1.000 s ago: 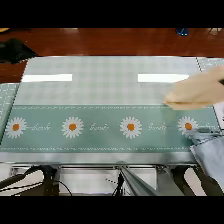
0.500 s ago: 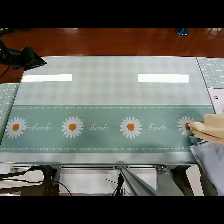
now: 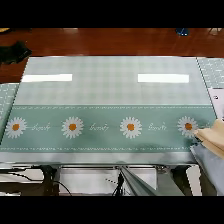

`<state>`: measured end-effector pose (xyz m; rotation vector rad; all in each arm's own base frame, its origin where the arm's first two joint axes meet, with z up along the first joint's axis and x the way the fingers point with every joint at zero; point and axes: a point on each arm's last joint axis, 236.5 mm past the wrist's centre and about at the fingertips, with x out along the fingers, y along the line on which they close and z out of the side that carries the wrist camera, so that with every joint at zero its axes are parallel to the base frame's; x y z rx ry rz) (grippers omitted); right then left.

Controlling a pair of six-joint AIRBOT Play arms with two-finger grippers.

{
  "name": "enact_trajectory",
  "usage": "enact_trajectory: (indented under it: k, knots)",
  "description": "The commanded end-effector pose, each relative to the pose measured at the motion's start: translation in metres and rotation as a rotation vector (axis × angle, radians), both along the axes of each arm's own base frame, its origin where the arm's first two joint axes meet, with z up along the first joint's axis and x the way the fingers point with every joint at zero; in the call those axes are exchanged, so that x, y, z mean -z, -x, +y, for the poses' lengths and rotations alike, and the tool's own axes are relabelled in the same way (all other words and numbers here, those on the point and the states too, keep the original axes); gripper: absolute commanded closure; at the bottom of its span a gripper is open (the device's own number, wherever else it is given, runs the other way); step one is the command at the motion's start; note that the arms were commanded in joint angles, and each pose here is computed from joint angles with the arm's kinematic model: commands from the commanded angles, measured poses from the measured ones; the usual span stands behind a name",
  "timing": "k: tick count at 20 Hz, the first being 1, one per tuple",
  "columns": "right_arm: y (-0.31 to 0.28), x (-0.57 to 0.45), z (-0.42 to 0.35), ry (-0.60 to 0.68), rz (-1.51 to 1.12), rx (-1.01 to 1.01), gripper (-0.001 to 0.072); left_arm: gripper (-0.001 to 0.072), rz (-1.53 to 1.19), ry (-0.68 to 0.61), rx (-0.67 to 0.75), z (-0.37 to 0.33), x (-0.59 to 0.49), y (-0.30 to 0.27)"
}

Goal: Fold the shirts.

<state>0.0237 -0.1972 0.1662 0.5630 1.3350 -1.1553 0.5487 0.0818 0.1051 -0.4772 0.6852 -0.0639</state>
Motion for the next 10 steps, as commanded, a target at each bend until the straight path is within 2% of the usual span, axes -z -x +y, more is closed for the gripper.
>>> enact_trajectory:
  k: [1, 5, 6, 7, 8, 10]
  knots:
    - [0.033, -0.002, 0.001, 0.034, 0.121, 0.055, 0.0676, 0.0493, -0.131, -0.055, -0.160, 0.054, -0.021, -0.017]
    - [0.063, 0.022, 0.011, -0.024, 0.268, 0.066, 0.0665, 0.0493, -0.133, -0.060, -0.203, 0.078, -0.022, -0.012]
    - [0.076, 0.022, 0.011, -0.014, 0.327, 0.088, 0.0585, 0.0493, -0.129, -0.062, -0.207, 0.082, -0.021, -0.010]
    - [0.085, 0.020, 0.010, -0.003, 0.368, 0.100, 0.0537, 0.0493, -0.128, -0.062, -0.212, 0.086, -0.021, -0.009]
    - [0.090, 0.019, 0.010, -0.003, 0.396, 0.100, 0.0525, 0.0493, -0.128, -0.062, -0.219, 0.089, -0.021, -0.008]
    - [0.095, 0.014, 0.006, 0.018, 0.424, 0.101, 0.0334, 0.0493, -0.126, -0.063, -0.227, 0.094, -0.021, -0.006]
